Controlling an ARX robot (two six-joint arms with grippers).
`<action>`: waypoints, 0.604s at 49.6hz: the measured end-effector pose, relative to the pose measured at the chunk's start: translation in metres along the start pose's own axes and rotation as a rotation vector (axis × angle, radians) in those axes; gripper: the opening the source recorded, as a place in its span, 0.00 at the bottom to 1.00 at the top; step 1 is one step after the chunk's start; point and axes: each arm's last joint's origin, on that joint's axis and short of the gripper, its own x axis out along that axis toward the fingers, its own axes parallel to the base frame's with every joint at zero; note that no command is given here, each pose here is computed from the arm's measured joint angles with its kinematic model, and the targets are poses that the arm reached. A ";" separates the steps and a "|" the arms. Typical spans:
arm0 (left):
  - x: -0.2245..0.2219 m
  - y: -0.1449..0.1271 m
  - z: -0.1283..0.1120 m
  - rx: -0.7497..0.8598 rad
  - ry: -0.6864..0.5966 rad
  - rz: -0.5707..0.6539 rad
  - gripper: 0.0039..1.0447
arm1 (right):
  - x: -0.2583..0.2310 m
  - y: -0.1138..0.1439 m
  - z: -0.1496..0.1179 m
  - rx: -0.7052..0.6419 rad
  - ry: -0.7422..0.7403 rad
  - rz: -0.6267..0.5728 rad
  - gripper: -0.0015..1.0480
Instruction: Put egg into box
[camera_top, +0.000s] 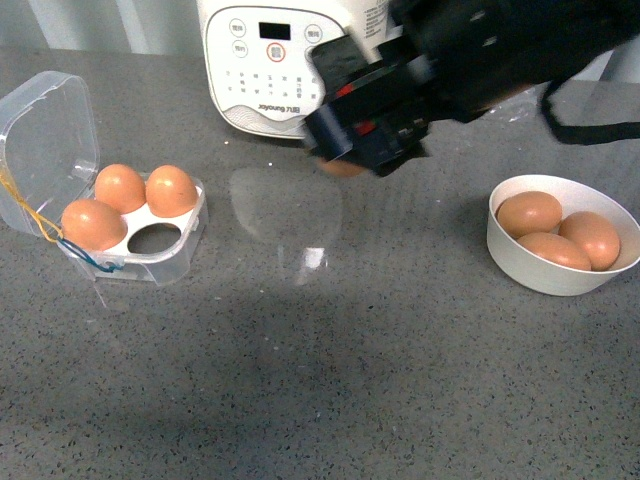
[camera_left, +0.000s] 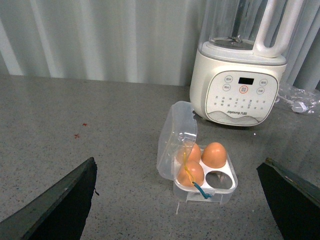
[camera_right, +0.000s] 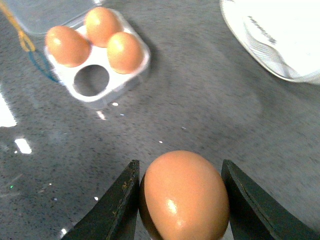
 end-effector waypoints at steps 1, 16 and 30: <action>0.000 0.000 0.000 0.000 0.000 0.000 0.94 | 0.005 0.003 0.002 -0.021 0.002 0.016 0.40; 0.000 0.000 0.000 0.000 0.000 0.000 0.94 | 0.073 0.043 0.022 -0.289 0.044 0.233 0.40; 0.000 0.000 0.000 0.000 0.000 0.000 0.94 | 0.107 0.040 0.035 -0.312 0.027 0.253 0.40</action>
